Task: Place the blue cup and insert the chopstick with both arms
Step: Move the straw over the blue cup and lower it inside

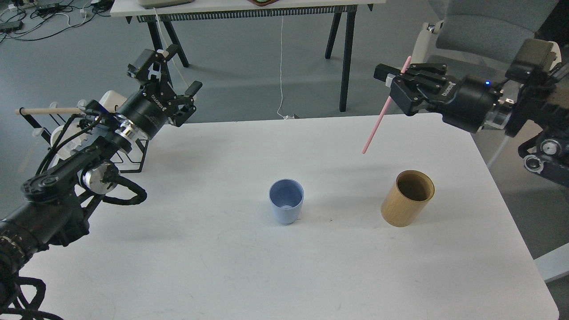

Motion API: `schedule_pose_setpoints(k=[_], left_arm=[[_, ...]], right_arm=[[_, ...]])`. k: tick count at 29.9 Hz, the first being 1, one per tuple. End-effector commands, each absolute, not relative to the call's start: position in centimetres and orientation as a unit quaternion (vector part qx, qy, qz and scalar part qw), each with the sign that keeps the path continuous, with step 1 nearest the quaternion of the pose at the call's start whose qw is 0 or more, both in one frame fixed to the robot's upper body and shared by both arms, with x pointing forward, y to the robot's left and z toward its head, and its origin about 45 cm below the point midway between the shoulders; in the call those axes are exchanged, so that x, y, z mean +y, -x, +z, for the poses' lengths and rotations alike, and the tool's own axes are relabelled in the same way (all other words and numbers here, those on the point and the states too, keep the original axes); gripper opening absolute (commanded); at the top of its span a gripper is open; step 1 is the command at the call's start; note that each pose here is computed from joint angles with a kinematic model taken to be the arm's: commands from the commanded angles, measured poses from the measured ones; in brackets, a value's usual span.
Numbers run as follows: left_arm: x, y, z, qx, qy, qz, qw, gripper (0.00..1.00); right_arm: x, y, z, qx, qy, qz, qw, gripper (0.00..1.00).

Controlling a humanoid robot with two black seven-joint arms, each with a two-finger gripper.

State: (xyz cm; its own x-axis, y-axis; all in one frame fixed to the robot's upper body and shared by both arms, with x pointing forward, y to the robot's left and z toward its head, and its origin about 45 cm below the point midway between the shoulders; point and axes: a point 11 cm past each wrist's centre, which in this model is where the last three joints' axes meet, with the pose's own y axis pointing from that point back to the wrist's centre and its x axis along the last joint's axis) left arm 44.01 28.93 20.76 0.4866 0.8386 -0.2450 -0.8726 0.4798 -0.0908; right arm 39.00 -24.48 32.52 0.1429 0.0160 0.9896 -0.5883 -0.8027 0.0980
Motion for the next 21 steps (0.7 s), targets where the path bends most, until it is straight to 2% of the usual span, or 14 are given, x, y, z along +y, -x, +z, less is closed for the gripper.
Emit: schedule_pose_setpoints(k=[1,9,21], left_arm=[[30.1,-43.6,19.9,0.088,0.091,0.511,0.850,0.99],[30.8,-43.5,19.6,0.088,0.086,0.519,0.846,0.99],[30.8,-43.4,19.4,0.090,0.086,0.519,0.846,0.99]], right_arm=[[-20.3,-40.2,31.2,-0.172,-0.723,0.631,0.224,0.00],[-12.8,-40.5,28.3,-0.116,-0.738,0.636,0.195,0.00],[-10.1,-39.4,24.7,-0.074,-0.749,0.628,0.198,0.00]])
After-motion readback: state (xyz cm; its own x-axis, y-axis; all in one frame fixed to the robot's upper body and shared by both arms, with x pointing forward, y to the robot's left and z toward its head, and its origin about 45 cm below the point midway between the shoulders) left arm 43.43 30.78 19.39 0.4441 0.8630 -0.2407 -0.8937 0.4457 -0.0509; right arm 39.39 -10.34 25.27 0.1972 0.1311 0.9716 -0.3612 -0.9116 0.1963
